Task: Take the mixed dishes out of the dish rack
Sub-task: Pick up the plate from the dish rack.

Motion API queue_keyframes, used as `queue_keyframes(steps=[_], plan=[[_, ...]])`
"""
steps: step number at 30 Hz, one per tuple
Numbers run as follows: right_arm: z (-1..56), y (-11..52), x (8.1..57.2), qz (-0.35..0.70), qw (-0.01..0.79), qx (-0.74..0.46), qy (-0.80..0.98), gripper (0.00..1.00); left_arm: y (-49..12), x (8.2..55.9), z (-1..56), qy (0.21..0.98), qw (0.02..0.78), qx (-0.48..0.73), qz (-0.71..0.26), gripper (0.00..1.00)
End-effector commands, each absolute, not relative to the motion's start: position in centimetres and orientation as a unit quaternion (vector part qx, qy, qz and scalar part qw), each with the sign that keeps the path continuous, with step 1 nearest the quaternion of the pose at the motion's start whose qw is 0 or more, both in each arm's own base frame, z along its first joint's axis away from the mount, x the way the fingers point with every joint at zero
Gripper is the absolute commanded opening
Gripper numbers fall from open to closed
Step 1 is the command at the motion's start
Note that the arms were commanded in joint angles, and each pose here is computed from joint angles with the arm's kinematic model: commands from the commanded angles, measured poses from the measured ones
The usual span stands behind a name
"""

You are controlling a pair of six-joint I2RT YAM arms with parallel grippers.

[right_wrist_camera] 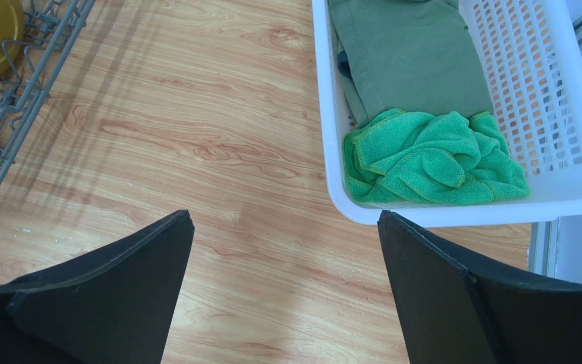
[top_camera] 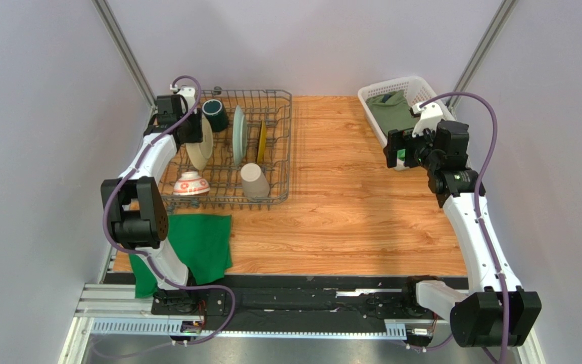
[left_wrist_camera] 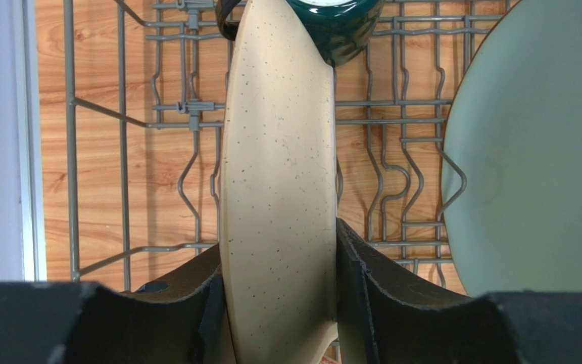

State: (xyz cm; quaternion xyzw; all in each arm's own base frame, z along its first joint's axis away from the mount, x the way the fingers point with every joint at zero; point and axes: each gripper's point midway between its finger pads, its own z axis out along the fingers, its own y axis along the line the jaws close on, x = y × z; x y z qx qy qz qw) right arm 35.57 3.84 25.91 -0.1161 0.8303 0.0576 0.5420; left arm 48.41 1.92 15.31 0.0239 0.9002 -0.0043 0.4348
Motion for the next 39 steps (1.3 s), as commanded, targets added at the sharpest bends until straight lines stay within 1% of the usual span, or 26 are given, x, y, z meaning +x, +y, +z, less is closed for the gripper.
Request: queue_keyframes(steps=[1,2,3,5,6,10,11,12,13,23,34,39], plan=[[27.0,3.8,36.1,0.050,0.558,-0.124,0.819,0.99,1.7,48.9,17.0,0.888,0.459,0.034,-0.011,0.37],[27.0,3.8,36.1,0.050,0.558,-0.124,0.819,0.99,1.6,48.9,17.0,0.888,0.458,0.035,-0.014,0.35],[27.1,3.7,36.1,0.050,0.558,-0.123,0.819,0.99,1.5,48.9,17.3,0.887,0.461,0.034,-0.016,0.30],[27.0,3.7,36.1,0.049,0.558,-0.123,0.819,0.99,1.5,48.8,17.6,0.885,0.464,0.033,-0.018,0.25],[27.0,3.8,36.1,0.050,0.557,-0.124,0.820,0.99,1.4,48.8,17.9,0.883,0.467,0.032,-0.019,0.20],[26.9,3.8,36.1,0.050,0.556,-0.125,0.820,0.99,1.3,48.5,18.6,0.880,0.473,0.027,-0.023,0.17],[26.9,3.7,36.1,0.049,0.555,-0.124,0.821,0.99,1.3,48.3,18.9,0.879,0.476,0.026,-0.023,0.08],[26.9,3.7,36.1,0.049,0.555,-0.125,0.821,0.99,1.3,48.2,19.0,0.878,0.478,0.026,-0.023,0.06],[26.9,3.7,36.1,0.050,0.556,-0.125,0.820,0.99,1.3,48.2,19.3,0.877,0.480,0.024,-0.021,0.00],[26.7,3.8,36.1,0.052,0.553,-0.127,0.822,0.99,1.8,46.7,23.3,0.851,0.524,-0.008,-0.017,0.00],[26.2,3.8,36.3,0.051,0.546,-0.129,0.826,0.99,1.0,45.8,26.5,0.831,0.552,-0.030,-0.056,0.00],[26.1,3.7,36.4,0.049,0.544,-0.128,0.828,0.99,0.2,45.8,30.0,0.809,0.581,-0.028,-0.079,0.00]])
